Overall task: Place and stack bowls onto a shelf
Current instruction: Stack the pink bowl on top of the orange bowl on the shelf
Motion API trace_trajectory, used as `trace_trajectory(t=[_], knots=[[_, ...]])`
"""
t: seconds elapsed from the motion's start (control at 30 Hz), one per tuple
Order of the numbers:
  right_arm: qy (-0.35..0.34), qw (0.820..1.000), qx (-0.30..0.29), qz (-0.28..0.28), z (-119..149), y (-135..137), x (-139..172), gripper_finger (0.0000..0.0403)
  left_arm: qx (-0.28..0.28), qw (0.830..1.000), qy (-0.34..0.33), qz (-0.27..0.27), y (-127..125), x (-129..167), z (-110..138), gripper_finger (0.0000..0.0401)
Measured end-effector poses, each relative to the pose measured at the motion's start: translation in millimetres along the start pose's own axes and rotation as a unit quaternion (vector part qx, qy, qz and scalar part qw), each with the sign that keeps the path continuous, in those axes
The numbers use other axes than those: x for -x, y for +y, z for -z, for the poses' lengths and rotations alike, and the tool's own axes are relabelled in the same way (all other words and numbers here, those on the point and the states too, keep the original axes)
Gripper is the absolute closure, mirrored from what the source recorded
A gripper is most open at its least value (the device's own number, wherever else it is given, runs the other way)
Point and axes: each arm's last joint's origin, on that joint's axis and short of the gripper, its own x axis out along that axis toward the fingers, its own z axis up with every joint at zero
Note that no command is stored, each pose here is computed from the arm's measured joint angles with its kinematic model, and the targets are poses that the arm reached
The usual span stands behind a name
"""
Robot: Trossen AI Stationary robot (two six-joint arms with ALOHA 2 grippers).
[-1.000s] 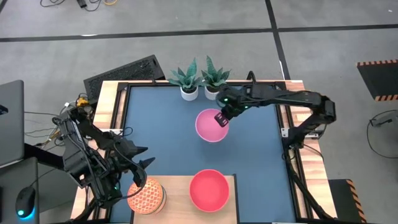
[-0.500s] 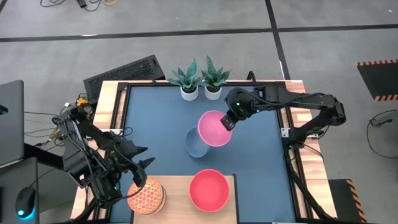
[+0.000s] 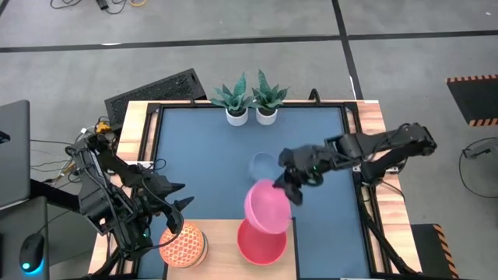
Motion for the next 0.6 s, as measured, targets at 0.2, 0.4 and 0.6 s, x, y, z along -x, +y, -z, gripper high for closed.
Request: trace_trajectory(t=[0.2, 0.4, 0.6], knots=[[-0.024, 0.999, 0.022, -0.030, 4, 29, 13, 0.0376, 0.000, 1.000, 0.000, 0.000, 0, 0, 0, 0.0186], [-0.077, 0.994, 0.046, -0.067, -11, 52, 46, 0.0376, 0.003, 1.000, 0.000, 0.002, -1, 0, 0, 0.0186], [-0.051, 0.996, 0.054, -0.056, -13, 58, 43, 0.0376, -0.007, 1.000, 0.000, 0.003, -1, 0, 0, 0.0186]])
